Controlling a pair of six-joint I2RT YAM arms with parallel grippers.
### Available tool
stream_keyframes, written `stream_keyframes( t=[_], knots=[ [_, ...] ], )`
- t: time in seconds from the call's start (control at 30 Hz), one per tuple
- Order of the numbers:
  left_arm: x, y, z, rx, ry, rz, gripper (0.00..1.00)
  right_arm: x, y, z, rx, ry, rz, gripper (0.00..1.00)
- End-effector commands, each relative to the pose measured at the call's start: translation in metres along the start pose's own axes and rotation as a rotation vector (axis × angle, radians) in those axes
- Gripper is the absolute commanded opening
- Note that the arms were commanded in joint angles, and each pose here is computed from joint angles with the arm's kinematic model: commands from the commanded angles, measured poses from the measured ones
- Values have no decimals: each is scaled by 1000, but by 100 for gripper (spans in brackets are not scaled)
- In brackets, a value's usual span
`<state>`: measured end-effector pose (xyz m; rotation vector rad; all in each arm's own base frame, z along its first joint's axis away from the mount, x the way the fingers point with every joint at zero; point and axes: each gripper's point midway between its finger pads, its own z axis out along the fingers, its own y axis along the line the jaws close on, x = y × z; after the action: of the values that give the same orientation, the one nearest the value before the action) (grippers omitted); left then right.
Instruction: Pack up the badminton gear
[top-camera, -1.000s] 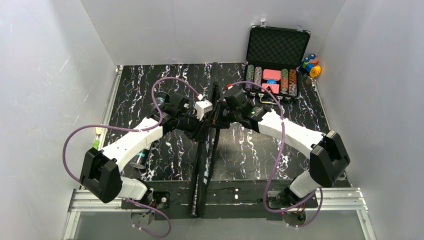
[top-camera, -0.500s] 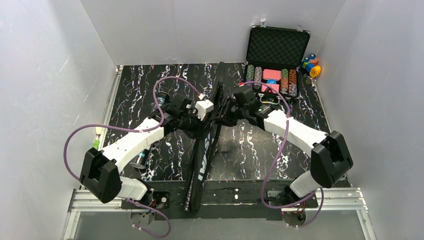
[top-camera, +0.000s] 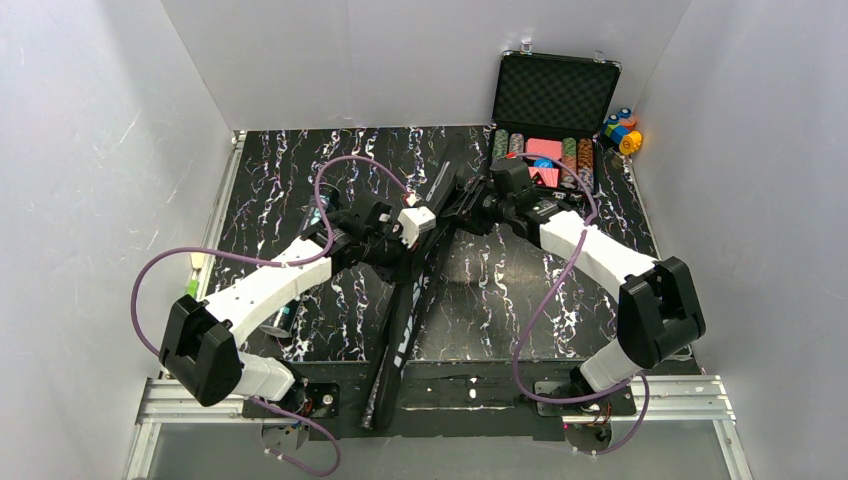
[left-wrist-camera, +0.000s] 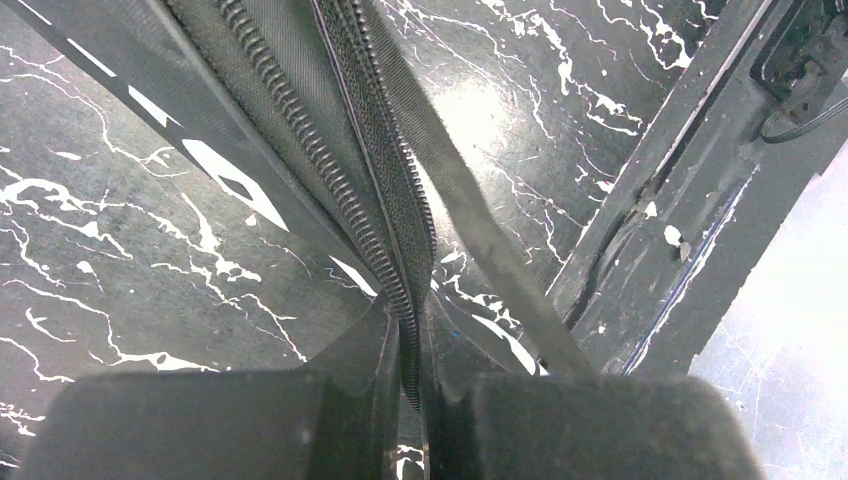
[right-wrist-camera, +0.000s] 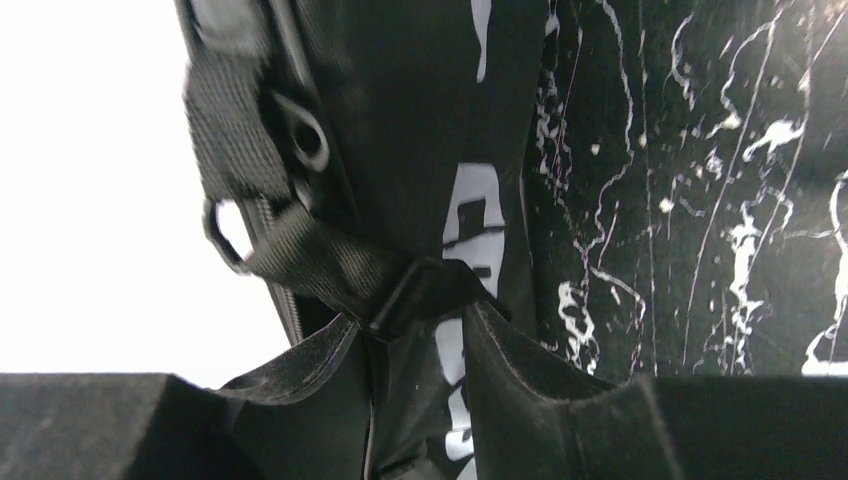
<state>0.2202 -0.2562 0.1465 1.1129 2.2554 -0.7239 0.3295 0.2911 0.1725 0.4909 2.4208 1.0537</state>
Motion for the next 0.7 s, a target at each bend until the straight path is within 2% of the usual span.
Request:
stream_keyframes(
  t=[0.0,0.37,0.67],
  knots=[
    [-24,-14,-17,44,-80,69,0,-37,7,-1,-79,-115,4,44],
    [-18,-22,-16,85,-68,77,0,-60,27,-26,-262,-173,41,45],
    [-13,-27,-17,118,-57,86,0,-70,33,-37,-303,-178,62,44]
  ],
)
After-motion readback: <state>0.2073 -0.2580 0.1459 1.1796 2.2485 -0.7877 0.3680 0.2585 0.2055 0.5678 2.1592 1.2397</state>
